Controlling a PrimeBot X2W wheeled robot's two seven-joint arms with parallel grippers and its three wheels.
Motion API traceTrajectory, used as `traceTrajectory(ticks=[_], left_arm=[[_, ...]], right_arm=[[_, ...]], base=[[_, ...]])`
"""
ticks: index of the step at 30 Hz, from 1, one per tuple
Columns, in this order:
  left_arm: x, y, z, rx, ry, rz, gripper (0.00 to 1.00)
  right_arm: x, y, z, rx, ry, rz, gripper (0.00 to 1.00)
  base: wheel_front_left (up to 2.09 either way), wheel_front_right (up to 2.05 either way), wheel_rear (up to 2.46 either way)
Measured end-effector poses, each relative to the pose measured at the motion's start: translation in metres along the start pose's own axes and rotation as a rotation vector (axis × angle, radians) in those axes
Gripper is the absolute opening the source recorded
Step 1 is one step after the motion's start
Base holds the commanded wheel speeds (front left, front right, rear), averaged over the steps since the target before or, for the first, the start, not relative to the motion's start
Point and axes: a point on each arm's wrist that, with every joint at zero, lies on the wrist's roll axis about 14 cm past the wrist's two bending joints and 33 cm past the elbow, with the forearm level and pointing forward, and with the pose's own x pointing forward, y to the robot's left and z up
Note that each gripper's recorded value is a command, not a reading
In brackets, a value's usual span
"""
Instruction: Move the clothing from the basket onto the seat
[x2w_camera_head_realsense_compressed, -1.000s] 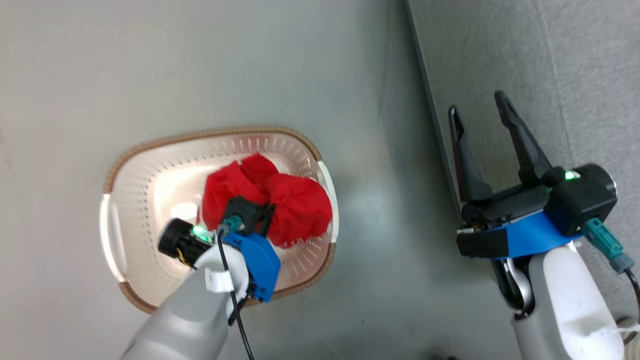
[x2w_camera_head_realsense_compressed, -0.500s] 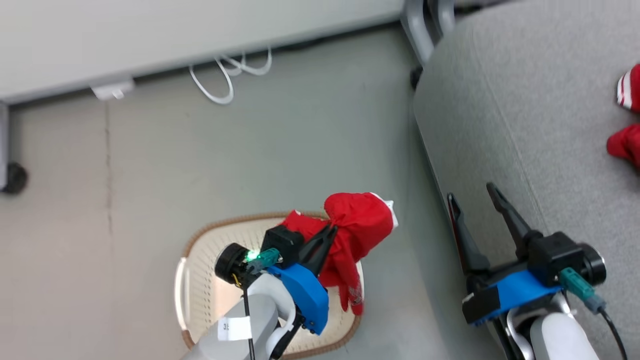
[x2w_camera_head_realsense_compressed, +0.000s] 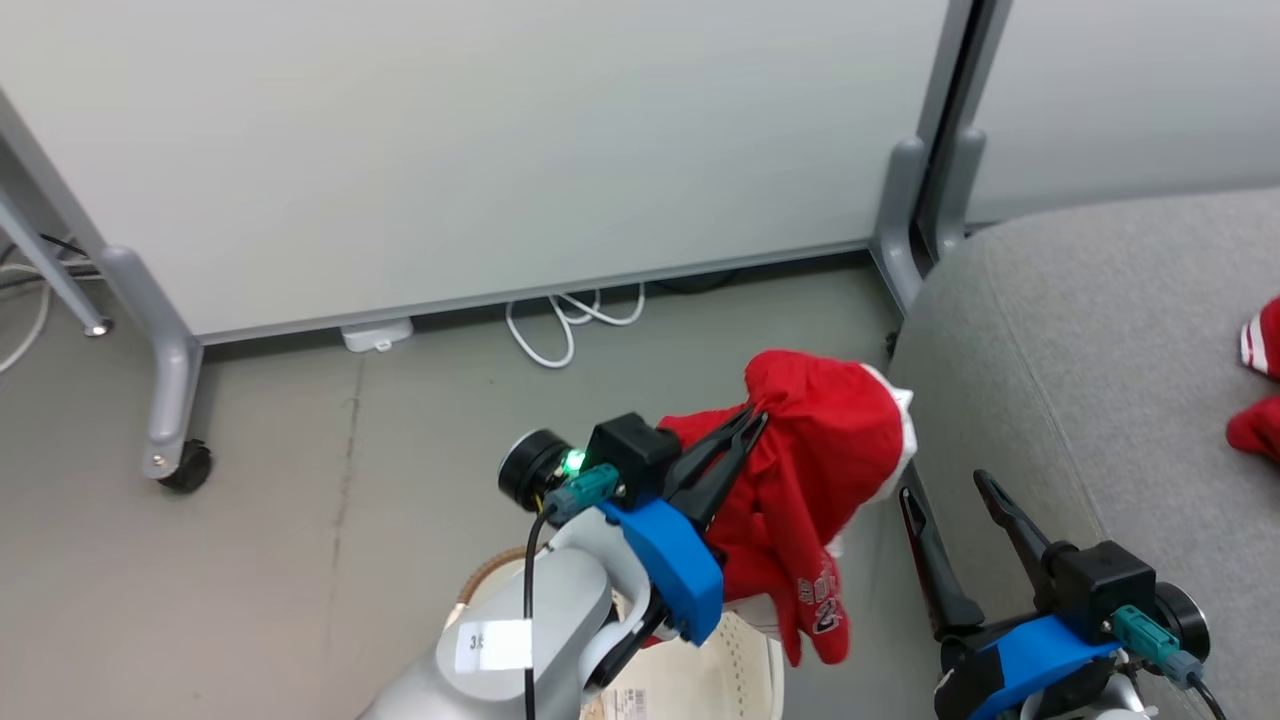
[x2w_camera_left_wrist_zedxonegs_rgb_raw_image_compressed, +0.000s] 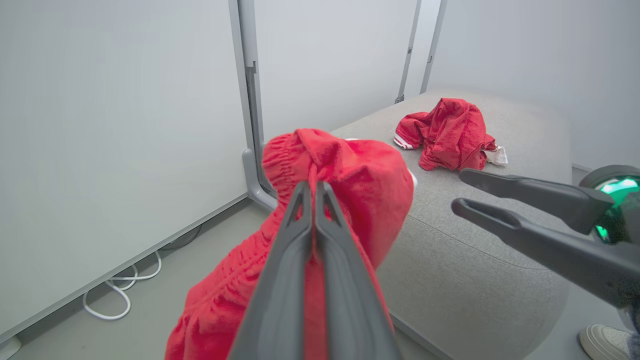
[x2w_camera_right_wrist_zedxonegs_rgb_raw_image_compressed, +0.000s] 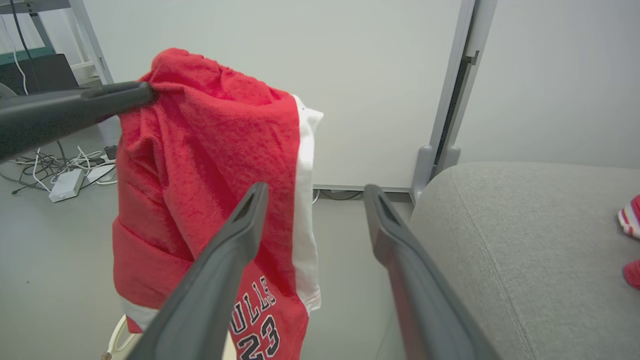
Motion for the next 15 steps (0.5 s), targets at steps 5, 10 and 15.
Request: traceTrajectory(ticks=[5,10,15], left_arm=[[-0.002,0.0,0.03,0.047,-0.055,-0.003,0.0],[-0.003,0.0,0.043,0.068,-0.073,-0.006,0.0],[-0.003,-0.001,0.043,0.073,-0.066,-0.011,0.0]], right_arm=[[0.0,0.013,0.005,0.007,-0.015,0.037,1.0],[0.001,0.02,0.007,0.013,-0.02,0.06,1.0],[0.001,0.023,0.005,0.015,-0.016,0.066,1.0]], base=[[0.0,0.0,0.0],[0.0,0.0,0.0],[0.0,0.0,0.0]])
